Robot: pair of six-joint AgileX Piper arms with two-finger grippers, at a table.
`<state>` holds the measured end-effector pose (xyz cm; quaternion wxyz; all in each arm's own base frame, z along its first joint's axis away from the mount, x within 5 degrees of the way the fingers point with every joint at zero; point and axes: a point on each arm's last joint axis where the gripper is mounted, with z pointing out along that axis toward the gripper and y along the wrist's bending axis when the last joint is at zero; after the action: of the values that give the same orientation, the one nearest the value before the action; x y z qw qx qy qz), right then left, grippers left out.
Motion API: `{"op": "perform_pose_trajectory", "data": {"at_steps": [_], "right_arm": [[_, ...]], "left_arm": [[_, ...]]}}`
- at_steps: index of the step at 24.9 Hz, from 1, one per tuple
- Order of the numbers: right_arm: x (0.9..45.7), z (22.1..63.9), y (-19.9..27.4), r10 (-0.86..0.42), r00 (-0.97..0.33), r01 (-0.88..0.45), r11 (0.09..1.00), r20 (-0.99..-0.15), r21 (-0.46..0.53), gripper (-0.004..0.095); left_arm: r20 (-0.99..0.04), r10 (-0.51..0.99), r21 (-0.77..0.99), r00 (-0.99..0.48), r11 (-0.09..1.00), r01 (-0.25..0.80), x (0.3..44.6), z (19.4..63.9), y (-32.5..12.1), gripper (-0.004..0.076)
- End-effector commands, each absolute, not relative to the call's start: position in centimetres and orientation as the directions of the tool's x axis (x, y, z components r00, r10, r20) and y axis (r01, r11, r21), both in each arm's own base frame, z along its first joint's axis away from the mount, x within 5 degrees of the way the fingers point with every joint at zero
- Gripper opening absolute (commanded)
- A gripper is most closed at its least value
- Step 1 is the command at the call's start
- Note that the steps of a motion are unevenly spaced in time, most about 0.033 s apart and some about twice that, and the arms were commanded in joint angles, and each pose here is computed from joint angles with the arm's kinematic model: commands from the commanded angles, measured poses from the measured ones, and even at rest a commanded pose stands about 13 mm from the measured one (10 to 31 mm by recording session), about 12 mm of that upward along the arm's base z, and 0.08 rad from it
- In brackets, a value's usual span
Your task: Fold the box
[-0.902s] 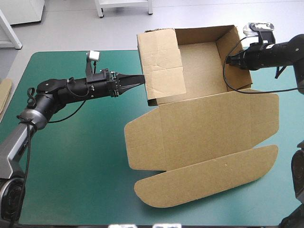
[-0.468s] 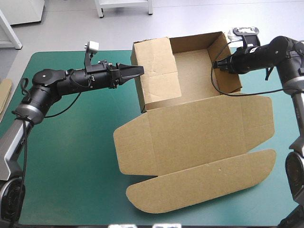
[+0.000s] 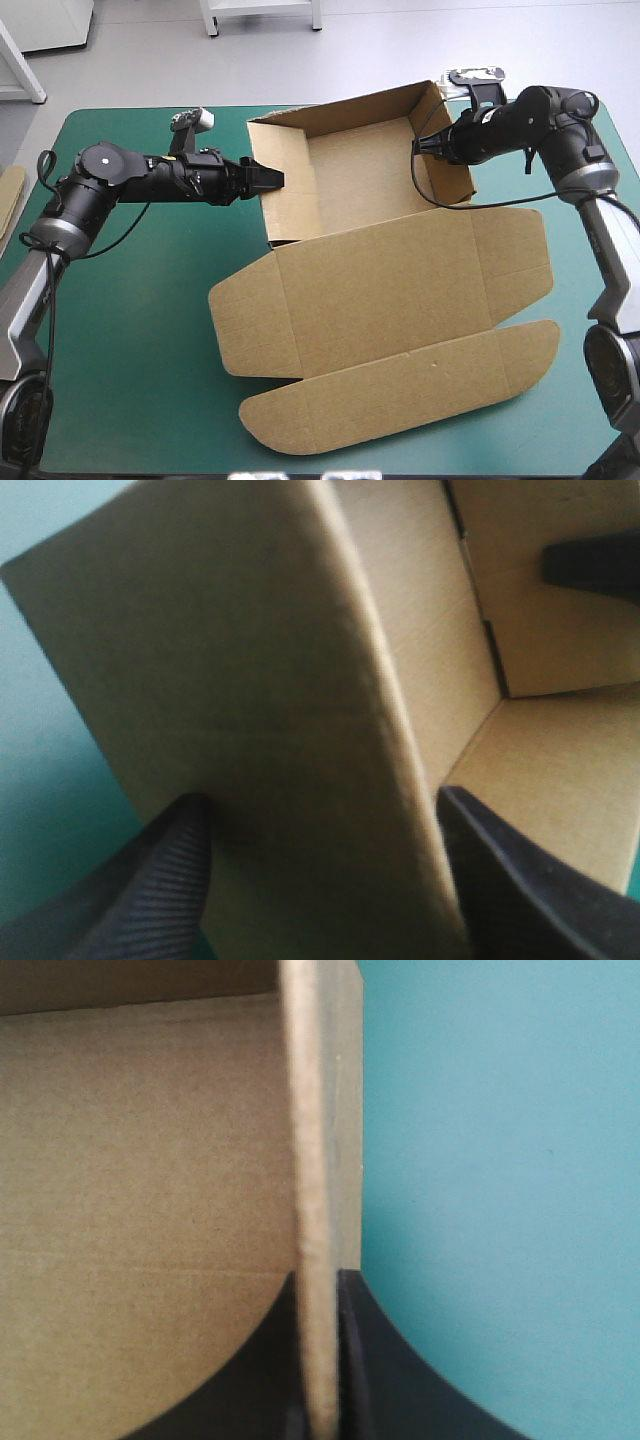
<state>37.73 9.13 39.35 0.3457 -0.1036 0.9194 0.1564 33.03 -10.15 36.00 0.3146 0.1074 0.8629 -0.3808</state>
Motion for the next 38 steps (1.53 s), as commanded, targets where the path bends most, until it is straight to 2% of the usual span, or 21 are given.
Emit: {"op": "perform_pose_trajectory", "data": {"at_steps": [1,8,13,16,21,24,27,29,30,34,38], "right_arm": [[36.3,43.1,9.7,0.044,-0.657,-0.309,0.895,-0.753,0.322,-0.0011],[36.8,41.6,10.5,0.027,-0.717,-0.304,0.887,-0.696,0.348,-0.0011],[37.2,40.5,12.3,0.011,-0.738,-0.298,0.892,-0.675,0.341,-0.0011],[37.4,40.0,12.2,0.022,-0.756,-0.265,0.904,-0.654,0.337,-0.0011],[37.4,39.8,12.3,0.026,-0.76,-0.238,0.919,-0.65,0.315,0.0005],[37.6,39.0,12.7,0.001,-0.776,-0.231,0.93,-0.631,0.286,0.0005],[37.8,38.0,13.5,-0.031,-0.794,-0.242,0.932,-0.607,0.269,0.0005],[38.0,37.4,14.0,-0.048,-0.799,-0.245,0.937,-0.599,0.251,0.0005],[38.2,37.0,14.3,-0.06,-0.802,-0.247,0.939,-0.594,0.238,0.0005],[38.9,35.1,15.0,-0.092,-0.83,-0.245,0.947,-0.55,0.21,0.0005],[39.2,34.7,15.0,-0.1,-0.831,-0.244,0.949,-0.547,0.198,0.0005]], "left_arm": [[-0.65,-0.097,-0.574,-0.754,0.712,0.404,32.5,38.0,-9.9,0.0461],[-0.656,-0.063,-0.498,-0.752,0.785,0.369,33.1,39.3,-9.4,0.0417],[-0.586,0.137,-0.347,-0.799,0.848,0.4,34.4,39.7,-12.4,0.04],[-0.578,0.168,-0.296,-0.798,0.869,0.397,35.0,39.9,-13.8,0.0386],[-0.526,0.233,-0.194,-0.818,0.904,0.382,35.9,38.5,-15.5,0.0316],[-0.496,0.232,-0.208,-0.837,0.904,0.374,36.4,37.5,-15.8,0.026],[-0.478,0.237,-0.206,-0.846,0.906,0.371,36.9,36.8,-16.0,0.0137],[-0.478,0.238,-0.205,-0.845,0.906,0.371,37.1,36.6,-16.1,0.0018],[-0.49,0.243,-0.2,-0.837,0.903,0.379,37.3,36.6,-16.1,-0.0008],[-0.516,0.233,-0.191,-0.824,0.907,0.376,38.0,36.1,-16.3,-0.0008],[-0.505,0.251,-0.178,-0.826,0.906,0.384,38.7,35.1,-16.5,-0.0009]]}}
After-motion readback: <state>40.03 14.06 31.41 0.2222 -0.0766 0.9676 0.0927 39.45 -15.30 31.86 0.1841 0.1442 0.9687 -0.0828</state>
